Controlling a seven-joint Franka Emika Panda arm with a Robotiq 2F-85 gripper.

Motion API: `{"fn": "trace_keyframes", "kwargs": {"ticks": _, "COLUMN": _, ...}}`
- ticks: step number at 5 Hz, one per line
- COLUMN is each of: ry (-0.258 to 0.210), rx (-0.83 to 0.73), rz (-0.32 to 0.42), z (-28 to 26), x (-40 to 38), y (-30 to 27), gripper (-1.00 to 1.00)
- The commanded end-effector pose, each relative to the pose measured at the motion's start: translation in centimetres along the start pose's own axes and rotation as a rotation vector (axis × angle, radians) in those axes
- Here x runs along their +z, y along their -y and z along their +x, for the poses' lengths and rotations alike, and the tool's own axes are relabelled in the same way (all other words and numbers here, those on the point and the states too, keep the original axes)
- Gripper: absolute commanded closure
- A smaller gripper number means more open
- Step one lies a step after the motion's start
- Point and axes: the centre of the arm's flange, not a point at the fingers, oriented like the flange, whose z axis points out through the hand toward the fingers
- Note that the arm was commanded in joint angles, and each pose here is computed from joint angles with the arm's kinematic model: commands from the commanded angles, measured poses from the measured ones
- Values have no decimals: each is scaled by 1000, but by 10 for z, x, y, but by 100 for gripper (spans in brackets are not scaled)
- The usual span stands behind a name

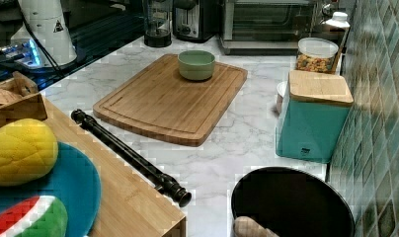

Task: Open the drawer.

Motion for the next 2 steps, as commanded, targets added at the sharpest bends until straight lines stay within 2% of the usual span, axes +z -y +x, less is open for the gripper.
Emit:
{"fn": "trace_keyframes", "kwargs": {"ticks": 1, "ry": 5, "rx": 2, "rz": -9, "z": 1, "x": 4, "y": -3, "gripper": -100}}
{"fn": "trace_keyframes", "kwargs": {"ticks": 2, "ry": 22, "rx": -68, "rz": -74, "z": 27, "x": 5, "y": -27, "gripper": -100}}
